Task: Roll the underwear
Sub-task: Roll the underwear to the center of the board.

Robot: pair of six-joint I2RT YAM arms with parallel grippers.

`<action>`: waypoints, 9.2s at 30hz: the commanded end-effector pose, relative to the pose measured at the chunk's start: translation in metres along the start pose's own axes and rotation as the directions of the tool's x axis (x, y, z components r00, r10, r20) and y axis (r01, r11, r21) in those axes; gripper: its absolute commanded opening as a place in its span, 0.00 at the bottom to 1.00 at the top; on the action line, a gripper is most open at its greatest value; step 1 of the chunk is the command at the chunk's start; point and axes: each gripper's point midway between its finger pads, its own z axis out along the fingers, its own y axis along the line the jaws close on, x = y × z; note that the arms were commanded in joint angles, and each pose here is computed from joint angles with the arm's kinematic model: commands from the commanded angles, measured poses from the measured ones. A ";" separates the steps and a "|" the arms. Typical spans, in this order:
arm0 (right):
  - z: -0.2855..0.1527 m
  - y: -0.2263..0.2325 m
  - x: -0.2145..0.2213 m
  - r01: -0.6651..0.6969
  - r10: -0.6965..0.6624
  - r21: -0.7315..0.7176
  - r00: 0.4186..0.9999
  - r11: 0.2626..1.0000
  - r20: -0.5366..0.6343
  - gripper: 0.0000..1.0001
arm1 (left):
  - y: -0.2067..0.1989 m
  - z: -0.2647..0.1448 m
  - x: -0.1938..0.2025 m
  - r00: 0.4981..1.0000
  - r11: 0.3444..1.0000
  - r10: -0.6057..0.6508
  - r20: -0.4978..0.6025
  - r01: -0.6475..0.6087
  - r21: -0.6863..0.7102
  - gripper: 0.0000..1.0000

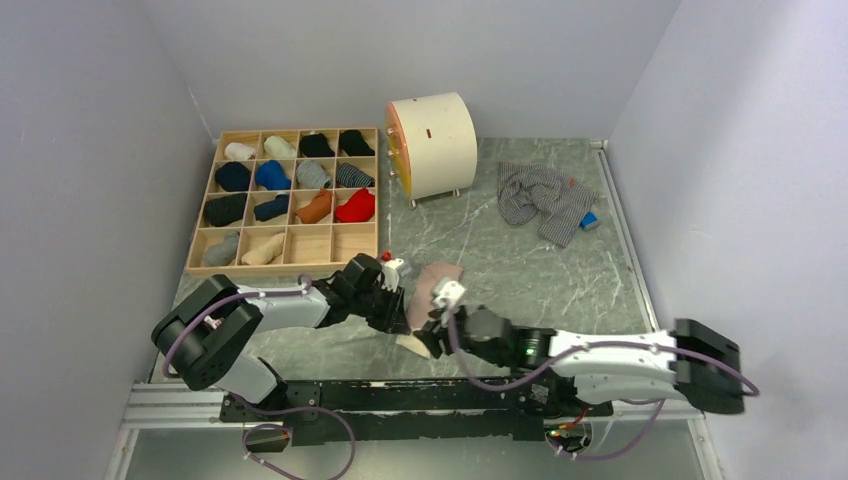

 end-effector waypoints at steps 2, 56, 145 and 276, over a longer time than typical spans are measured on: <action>0.018 0.019 0.037 0.316 -0.311 -0.026 0.913 0.948 -0.265 0.61 | 0.011 0.003 0.018 0.997 0.999 -0.025 -0.069 0.022 -0.049 0.26; 0.014 -0.009 0.129 0.338 -0.518 -0.392 0.551 0.855 -0.654 0.25 | 0.008 0.001 0.021 0.991 0.996 -0.082 -0.103 0.078 -0.050 0.33; 0.072 0.095 0.117 0.332 -0.317 -0.008 0.893 0.943 -0.318 0.56 | 0.055 -0.060 0.065 0.842 0.804 -0.527 0.113 0.538 -0.254 0.12; 0.049 0.053 0.146 0.291 -0.266 -0.010 0.858 0.957 -0.439 0.17 | 0.041 -0.062 0.066 0.811 0.781 -0.580 0.080 0.581 -0.229 0.05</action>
